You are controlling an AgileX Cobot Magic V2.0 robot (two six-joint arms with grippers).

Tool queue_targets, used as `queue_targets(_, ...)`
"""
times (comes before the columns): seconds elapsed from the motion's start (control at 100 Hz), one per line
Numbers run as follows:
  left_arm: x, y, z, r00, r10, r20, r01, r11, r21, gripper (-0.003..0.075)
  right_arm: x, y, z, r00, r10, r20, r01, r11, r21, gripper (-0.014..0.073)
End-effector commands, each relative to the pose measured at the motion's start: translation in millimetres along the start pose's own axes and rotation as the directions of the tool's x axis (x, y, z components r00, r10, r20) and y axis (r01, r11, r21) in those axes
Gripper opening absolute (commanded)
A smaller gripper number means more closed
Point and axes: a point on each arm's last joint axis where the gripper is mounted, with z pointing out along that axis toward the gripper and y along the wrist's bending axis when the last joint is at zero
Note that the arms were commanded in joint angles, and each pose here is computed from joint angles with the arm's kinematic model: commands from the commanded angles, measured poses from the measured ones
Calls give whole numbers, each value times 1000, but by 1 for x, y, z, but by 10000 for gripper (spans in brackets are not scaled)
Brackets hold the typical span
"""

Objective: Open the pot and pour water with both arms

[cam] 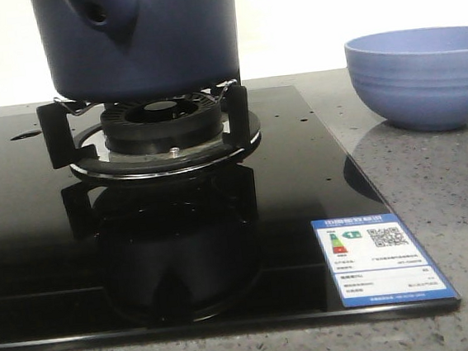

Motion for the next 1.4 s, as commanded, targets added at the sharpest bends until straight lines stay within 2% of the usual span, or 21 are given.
queue_targets(0.0, -30, -12, 3, 996, 84, 7, -84, 995, 47, -20, -28, 10, 3, 999, -44, 14, 45, 998, -38, -59)
queue_targets(0.09, -44, -21, 6, 997, 74, 12, -75, 988, 134, -20, -41, 19, 7, 993, -117, -3, 116, 988, -104, -63)
queue_targets(0.15, -49, -27, 7, 994, 108, 9, -108, 975, 195, -20, -47, 24, 7, 985, -170, -1, 169, 976, -138, -63)
queue_targets(0.21, -52, -31, 7, 988, 155, 9, -152, 957, 248, -15, -52, 28, 7, 983, -183, 5, 181, 970, -161, -60)
queue_targets(0.28, -53, -36, 10, 986, 167, -2, -159, 939, 304, 30, -56, 31, 6, 982, -188, 8, 186, 965, -184, -47)
queue_targets(0.39, -53, -41, 20, 990, 140, -19, -124, 924, 362, 205, -58, 35, 5, 981, -192, 17, 191, 958, -213, 58)
queue_targets(0.47, -55, -44, 30, 993, 121, -12, -108, 920, 376, 382, -58, 36, 4, 981, -195, 16, 193, 955, -223, 209)
queue_targets(0.55, -54, -48, 42, 993, 117, -14, -103, 919, 382, 480, -58, 36, 4, 981, -194, 17, 193, 955, -224, 376)
queue_targets(0.61, -52, -51, 50, 991, 136, -13, -120, 912, 391, 477, -58, 36, 4, 981, -194, 21, 193, 955, -223, 477)
queue_targets(0.65, -50, -53, 56, 988, 153, -19, -133, 909, 395, 466, -58, 36, 4, 981, -193, 23, 193, 956, -223, 505)
queue_targets(0.75, -47, -59, 74, 988, 151, -8, -136, 912, 388, 425, -59, 36, 4, 981, -191, 32, 194, 955, -223, 503)
queue_targets(0.84, -44, -63, 94, 984, 177, 23, -174, 918, 356, 418, -60, 36, 4, 981, -191, 36, 194, 956, -222, 503)
queue_targets(0.95, -39, -66, 117, 982, 184, 49, -190, 934, 303, 443, -60, 36, 4, 981, -191, 36, 194, 956, -222, 503)
queue_targets(1.13, -39, -78, 151, 978, 208, 22, -206, 937, 284, 530, -60, 36, 4, 981, -191, 36, 194, 956, -222, 503)
queue_targets(1.39, -37, -96, 199, 973, 227, -29, -210, 937, 279, 533, -60, 36, 4, 981, -191, 36, 194, 956, -222, 503)
